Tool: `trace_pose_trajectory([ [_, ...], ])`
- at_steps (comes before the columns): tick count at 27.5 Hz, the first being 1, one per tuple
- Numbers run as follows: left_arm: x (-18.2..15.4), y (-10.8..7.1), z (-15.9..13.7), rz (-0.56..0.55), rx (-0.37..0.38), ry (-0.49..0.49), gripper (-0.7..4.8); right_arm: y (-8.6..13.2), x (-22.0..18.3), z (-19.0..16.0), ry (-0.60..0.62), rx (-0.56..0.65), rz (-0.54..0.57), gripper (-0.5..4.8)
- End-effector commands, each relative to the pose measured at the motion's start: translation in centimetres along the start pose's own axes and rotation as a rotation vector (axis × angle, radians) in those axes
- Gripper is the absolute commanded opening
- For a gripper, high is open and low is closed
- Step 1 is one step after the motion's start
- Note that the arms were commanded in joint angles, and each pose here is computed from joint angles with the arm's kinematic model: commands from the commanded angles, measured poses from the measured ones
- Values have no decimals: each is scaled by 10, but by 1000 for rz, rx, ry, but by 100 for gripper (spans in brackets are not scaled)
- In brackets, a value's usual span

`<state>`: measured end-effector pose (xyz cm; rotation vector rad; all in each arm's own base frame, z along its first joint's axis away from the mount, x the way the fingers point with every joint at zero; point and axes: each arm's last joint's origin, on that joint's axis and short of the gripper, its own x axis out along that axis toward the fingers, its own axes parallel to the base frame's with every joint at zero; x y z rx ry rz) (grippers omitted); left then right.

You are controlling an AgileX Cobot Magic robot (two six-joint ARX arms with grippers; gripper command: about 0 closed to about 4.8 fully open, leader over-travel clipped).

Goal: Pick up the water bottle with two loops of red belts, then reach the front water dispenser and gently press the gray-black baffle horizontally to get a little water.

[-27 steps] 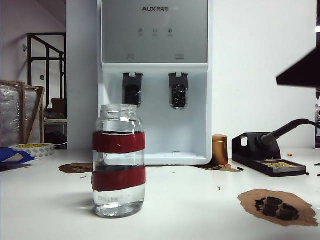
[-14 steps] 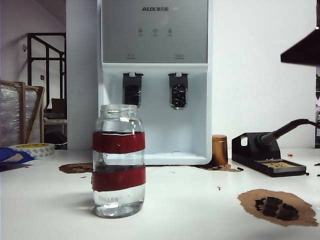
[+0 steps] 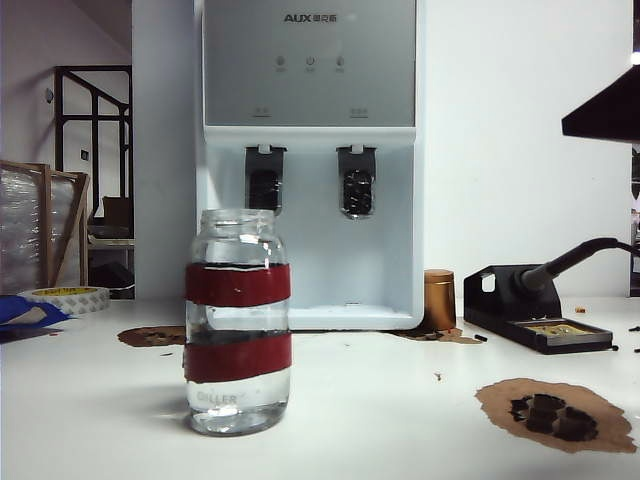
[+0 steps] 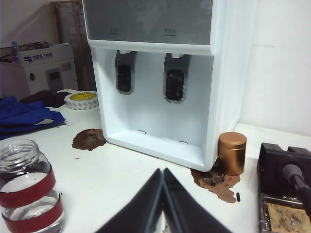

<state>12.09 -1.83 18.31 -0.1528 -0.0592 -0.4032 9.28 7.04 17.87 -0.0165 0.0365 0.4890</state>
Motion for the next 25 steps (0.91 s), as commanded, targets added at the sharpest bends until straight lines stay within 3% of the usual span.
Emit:
trace_pose_trajectory([
  [1, 0, 0, 1, -4, 8, -11, -5, -1, -4, 3, -34, 13, 2, -1],
  [9, 0, 0, 0, -2, 4, 1, -5, -4, -12, 5, -63, 20, -14, -1],
  [17, 0, 1, -4, 10, -7, 34, -5, -16, -22, 5, -87, 24, -120, -1],
  [25, -5, 0, -10, -5, -9, 41, -4, -16, -22, 2, -54, 19, -120, -1],
])
